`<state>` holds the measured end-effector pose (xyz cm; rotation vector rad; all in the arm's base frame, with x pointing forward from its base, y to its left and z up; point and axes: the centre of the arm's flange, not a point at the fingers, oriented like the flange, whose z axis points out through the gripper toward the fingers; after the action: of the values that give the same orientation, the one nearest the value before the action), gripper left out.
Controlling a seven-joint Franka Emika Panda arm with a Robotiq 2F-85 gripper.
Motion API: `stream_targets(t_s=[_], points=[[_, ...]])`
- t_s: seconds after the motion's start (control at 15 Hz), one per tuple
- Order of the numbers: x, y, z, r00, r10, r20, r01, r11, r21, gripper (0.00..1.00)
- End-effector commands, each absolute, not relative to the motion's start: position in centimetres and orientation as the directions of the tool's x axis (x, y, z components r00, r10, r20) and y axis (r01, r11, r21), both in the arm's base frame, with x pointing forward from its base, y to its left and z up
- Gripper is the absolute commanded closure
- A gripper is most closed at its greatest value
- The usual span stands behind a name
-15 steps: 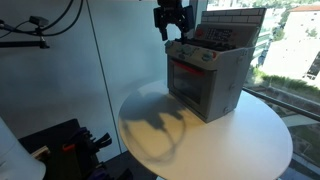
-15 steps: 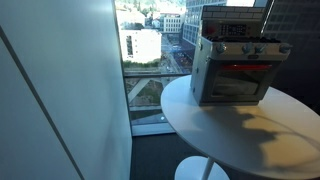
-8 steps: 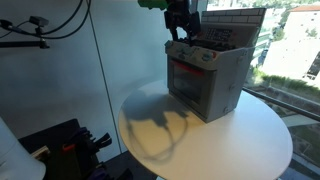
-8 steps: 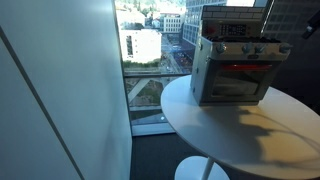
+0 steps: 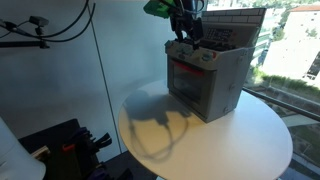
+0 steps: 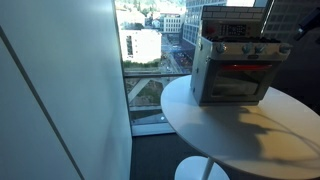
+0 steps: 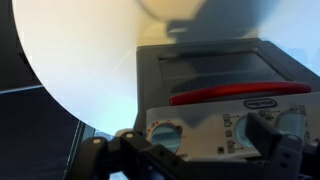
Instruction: Turn the right knob anticlockwise
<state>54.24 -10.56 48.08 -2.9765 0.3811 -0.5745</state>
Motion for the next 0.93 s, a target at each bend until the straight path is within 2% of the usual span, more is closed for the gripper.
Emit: stream_targets(t_s=[0.0, 0.27, 0.87], points=[[54.3, -10.5, 48.0, 0.899, -0.258, 0.354, -0.226, -0.965, -0.131, 0.00], [54.3, -10.9, 48.0, 0.892, -0.285, 0.351, -0.244, -0.957, -0.159, 0.00], [54.3, -11.9, 48.1, 0.785, -0.501, 0.363, -0.370, -0.851, -0.374, 0.00]])
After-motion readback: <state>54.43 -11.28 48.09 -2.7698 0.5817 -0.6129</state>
